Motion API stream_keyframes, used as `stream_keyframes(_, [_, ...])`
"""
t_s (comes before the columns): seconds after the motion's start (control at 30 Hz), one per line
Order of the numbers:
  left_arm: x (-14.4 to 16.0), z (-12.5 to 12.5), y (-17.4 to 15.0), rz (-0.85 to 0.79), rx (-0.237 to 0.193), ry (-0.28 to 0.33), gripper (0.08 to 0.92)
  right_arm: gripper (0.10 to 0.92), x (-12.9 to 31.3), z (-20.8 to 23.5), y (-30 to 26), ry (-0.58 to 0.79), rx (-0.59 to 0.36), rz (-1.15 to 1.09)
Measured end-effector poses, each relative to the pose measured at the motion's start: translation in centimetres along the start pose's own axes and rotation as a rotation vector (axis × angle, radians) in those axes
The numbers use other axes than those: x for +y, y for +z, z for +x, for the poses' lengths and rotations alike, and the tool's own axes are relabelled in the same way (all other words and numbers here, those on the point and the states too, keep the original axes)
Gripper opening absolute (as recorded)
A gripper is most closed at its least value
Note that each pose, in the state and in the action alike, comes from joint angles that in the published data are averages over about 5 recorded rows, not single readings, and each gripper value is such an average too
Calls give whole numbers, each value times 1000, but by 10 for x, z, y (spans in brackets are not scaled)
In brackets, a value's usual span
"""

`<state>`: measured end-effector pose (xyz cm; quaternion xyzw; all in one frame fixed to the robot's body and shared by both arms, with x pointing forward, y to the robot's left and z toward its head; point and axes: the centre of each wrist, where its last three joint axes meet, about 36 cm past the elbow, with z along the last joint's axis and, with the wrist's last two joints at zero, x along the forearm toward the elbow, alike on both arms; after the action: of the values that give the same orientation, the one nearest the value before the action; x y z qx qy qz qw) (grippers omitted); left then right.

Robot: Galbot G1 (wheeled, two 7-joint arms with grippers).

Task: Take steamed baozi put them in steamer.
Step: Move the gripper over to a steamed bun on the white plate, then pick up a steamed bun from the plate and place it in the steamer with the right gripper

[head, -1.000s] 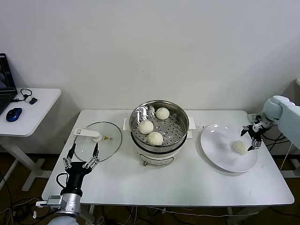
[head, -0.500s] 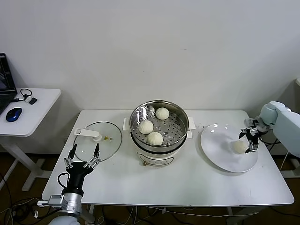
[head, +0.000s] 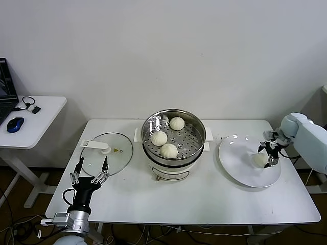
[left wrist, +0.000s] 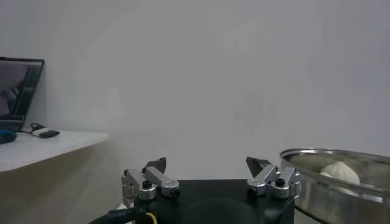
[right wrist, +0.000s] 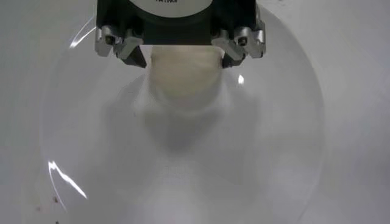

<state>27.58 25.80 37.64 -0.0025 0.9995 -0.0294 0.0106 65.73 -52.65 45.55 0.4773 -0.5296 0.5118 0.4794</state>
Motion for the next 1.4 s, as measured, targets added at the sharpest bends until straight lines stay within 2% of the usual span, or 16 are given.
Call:
stream_keyframes(0.13, [0, 0, 0, 2, -1, -1, 823, 808, -1, 0, 0, -2, -1, -2])
stream_keyframes(0.4, [-1, 0, 0, 5, -2, -3, 823, 693, -1, 1, 1, -11, -4, -7])
stream_keyframes(0.77, [-1, -1, 1, 7, -4, -4, 823, 687, -5, 19, -1, -4, -19, 2])
stream_keyframes(1.1, [-8, -1, 6, 9, 0, 10, 823, 710, -24, 85, -30, 47, -77, 39])
stream_keyframes(1.4, [-16, 1, 10, 17, -1, 28, 823, 712, -43, 166, -80, 93, -169, 72])
